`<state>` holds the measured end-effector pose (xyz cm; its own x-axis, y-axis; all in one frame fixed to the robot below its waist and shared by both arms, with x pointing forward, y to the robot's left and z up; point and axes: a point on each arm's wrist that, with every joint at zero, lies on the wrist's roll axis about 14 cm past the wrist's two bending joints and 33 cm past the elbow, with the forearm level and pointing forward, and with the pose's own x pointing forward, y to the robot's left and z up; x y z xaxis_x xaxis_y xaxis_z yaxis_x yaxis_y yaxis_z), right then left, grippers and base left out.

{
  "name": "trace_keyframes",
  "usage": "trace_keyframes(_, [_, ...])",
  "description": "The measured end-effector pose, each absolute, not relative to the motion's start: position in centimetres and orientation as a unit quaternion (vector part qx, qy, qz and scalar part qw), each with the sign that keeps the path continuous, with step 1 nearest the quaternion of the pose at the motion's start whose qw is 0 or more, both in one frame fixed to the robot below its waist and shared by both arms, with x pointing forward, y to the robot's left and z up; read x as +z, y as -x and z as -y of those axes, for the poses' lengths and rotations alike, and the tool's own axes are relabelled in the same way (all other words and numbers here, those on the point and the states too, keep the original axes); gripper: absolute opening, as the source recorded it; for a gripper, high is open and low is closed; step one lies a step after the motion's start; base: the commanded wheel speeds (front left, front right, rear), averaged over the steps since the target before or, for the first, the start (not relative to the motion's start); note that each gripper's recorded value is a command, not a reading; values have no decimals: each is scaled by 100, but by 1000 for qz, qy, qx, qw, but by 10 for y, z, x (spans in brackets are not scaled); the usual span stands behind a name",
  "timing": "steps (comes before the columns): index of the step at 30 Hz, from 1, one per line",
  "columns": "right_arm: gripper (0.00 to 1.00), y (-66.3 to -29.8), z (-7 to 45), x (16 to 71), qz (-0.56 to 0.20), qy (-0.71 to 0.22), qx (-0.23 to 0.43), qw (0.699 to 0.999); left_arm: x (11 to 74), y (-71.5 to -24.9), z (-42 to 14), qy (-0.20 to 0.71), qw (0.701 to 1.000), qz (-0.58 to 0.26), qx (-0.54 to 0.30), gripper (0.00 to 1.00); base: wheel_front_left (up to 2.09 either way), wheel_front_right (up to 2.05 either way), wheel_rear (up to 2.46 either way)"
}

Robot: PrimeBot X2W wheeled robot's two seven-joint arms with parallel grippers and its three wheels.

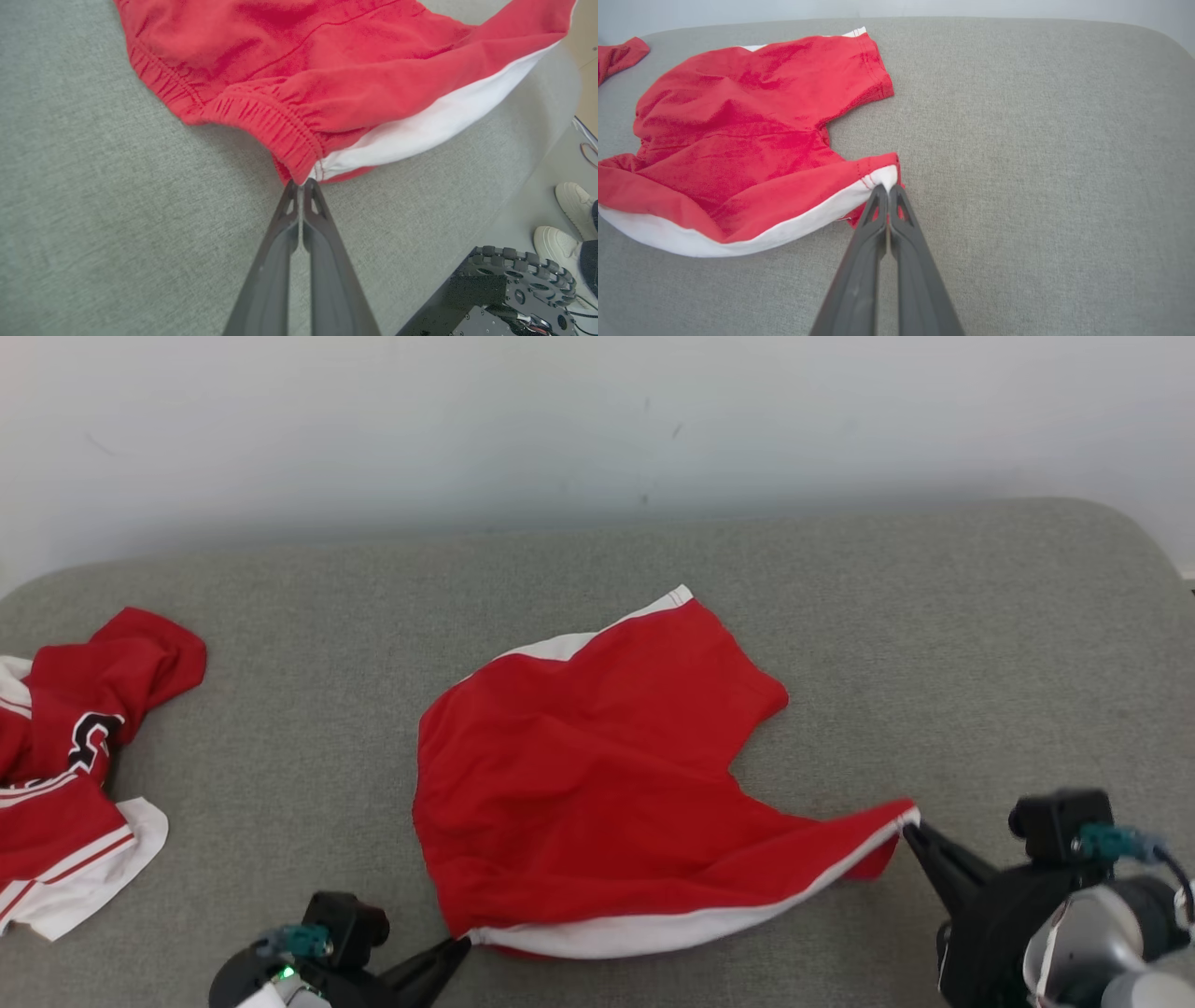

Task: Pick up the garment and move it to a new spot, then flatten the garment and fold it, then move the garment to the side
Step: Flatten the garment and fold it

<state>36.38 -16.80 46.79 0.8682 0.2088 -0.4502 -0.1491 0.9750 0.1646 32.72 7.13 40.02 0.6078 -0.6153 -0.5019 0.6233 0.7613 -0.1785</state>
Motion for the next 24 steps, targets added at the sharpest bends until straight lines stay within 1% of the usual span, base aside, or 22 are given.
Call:
trace_keyframes(5, [0, -396, 161, 496, -207, -47, 119, 970, 417, -343, -71, 15, 905, -261, -335, 0, 0, 0, 0])
trace_keyframes(10, [0, -407, 148, 501, -207, -46, 145, 966, 425, -350, -77, 26, 909, -258, -326, 0, 0, 0, 0])
trace_keyframes(14, [0, -429, 147, 513, -195, -36, 150, 969, 422, -352, -84, 27, 910, -268, -314, 0, 0, 0, 0])
trace_keyframes(19, [0, -461, 143, 532, -178, -22, 159, 971, 439, -373, -83, 50, 918, -251, -302, 0, 0, 0, 0])
trace_keyframes(24, [0, -488, 145, 533, -189, -11, 156, 970, 453, -394, -79, 62, 927, -236, -286, 0, 0, 0, 0])
